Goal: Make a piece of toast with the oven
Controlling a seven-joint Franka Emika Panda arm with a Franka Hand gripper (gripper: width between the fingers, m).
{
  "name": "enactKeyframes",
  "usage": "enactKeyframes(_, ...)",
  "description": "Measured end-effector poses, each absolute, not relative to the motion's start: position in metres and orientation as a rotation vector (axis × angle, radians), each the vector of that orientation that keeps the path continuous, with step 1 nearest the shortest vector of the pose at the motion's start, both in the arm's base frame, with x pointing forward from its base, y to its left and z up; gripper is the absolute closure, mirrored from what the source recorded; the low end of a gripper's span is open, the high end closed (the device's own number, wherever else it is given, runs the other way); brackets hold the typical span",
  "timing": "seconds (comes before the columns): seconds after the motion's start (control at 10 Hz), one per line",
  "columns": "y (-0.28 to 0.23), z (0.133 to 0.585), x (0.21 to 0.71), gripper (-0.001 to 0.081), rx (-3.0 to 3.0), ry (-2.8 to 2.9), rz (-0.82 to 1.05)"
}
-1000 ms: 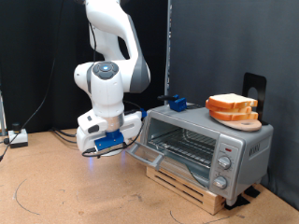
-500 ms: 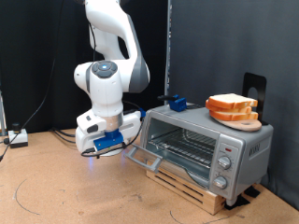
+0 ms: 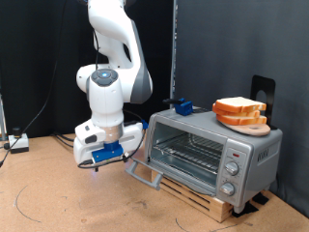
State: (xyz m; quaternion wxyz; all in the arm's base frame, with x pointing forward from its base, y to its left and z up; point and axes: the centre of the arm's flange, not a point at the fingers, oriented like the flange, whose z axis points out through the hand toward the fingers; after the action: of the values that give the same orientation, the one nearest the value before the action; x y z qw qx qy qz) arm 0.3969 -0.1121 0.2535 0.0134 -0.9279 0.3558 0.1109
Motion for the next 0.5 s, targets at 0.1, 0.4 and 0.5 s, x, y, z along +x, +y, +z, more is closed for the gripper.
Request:
enactKeyframes(0.1,-0.111,0.252,0.402,-0.0003,-2.879,1.105,0.33)
enactKeyframes(0.4,-0.113,0.243,0.408,-0.0002,-2.867,1.102,0.349)
enactKeyframes(0.5,-0.115,0.239,0.409,-0.0002,-2.869,1.107,0.359)
